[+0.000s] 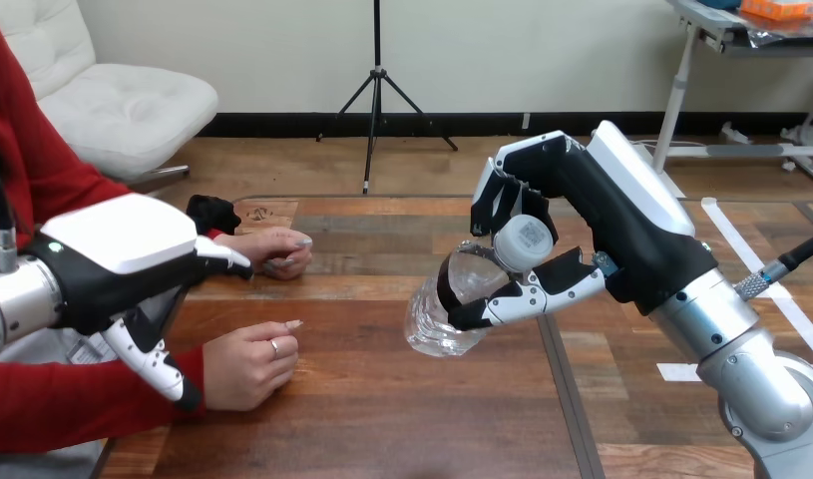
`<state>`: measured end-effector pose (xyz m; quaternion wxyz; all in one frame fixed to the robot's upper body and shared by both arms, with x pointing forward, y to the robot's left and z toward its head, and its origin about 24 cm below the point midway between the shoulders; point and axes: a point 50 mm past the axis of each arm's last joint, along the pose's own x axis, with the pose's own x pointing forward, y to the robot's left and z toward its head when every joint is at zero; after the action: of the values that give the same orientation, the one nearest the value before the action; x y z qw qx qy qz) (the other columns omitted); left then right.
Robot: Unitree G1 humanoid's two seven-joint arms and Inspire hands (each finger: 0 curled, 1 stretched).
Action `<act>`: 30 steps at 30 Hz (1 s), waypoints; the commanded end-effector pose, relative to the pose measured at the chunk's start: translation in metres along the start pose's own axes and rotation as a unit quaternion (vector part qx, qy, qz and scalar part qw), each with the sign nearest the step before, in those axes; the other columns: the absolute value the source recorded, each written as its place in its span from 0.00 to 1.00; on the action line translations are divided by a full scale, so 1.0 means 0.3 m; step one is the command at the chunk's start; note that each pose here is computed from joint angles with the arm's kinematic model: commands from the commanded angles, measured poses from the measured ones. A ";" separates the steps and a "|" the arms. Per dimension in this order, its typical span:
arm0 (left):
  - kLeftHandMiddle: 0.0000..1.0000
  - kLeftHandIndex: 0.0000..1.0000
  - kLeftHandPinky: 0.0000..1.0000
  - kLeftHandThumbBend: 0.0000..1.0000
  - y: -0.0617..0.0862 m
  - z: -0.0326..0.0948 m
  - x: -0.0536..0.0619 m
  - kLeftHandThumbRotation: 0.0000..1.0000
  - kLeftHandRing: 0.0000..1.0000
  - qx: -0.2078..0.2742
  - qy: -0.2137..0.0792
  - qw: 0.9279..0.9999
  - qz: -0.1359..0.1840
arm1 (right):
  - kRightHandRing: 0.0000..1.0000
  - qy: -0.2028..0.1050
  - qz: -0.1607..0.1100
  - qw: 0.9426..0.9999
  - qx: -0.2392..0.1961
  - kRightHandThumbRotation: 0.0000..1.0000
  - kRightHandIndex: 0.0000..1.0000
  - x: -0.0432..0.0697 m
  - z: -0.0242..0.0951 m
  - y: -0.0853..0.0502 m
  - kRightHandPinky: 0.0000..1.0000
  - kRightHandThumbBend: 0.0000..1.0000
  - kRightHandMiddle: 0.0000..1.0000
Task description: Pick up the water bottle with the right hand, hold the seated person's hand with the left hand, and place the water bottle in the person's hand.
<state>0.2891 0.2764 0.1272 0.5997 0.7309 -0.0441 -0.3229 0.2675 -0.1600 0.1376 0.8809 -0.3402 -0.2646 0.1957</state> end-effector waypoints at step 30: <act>0.85 0.86 0.75 1.00 -0.007 -0.062 0.065 0.45 0.82 -0.020 0.056 0.998 0.009 | 0.13 -0.079 -0.062 0.995 -0.014 0.01 0.25 0.053 0.143 -0.107 0.08 0.99 0.19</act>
<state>0.2968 0.2947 0.1056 0.6111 0.7306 0.0216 -0.3037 0.2601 -0.1534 0.1582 0.8748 -0.3365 -0.2898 0.1938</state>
